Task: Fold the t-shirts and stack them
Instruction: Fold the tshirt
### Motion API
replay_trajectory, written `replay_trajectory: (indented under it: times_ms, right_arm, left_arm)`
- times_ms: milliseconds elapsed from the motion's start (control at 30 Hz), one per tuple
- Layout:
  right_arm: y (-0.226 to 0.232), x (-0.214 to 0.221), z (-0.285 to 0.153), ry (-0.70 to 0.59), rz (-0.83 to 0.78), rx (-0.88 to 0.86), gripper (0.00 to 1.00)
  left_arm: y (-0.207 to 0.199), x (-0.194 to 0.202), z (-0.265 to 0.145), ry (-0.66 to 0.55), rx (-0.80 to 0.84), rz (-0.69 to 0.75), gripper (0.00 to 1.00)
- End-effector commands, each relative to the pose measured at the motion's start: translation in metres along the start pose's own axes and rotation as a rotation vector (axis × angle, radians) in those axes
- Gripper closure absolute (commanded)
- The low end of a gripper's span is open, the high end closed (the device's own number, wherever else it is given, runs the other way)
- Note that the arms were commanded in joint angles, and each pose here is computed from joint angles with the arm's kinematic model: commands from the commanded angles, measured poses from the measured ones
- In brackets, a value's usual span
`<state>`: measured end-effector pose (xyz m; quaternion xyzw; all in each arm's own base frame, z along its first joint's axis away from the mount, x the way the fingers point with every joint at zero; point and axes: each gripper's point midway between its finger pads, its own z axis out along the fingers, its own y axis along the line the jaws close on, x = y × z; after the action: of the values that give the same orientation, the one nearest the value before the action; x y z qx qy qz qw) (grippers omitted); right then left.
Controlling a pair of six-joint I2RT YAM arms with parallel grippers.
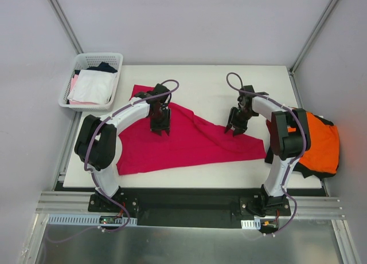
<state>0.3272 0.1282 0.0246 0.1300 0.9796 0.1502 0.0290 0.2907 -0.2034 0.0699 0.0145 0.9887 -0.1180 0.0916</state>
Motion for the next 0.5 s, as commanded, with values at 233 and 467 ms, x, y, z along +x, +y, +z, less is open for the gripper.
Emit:
replay_trajectory:
  times_ms: [233, 467]
  right_arm:
    - [0.0094, -0.0081, -0.0070, -0.025, 0.001, -0.006, 0.76]
    - [0.0102, -0.0088, -0.0081, -0.030, -0.006, 0.001, 0.99]
  left_arm:
    - [-0.0034, -0.0066, -0.0054, -0.006, 0.013, 0.004, 0.61]
    - [-0.0009, -0.0041, -0.0055, -0.004, 0.008, 0.002, 0.61]
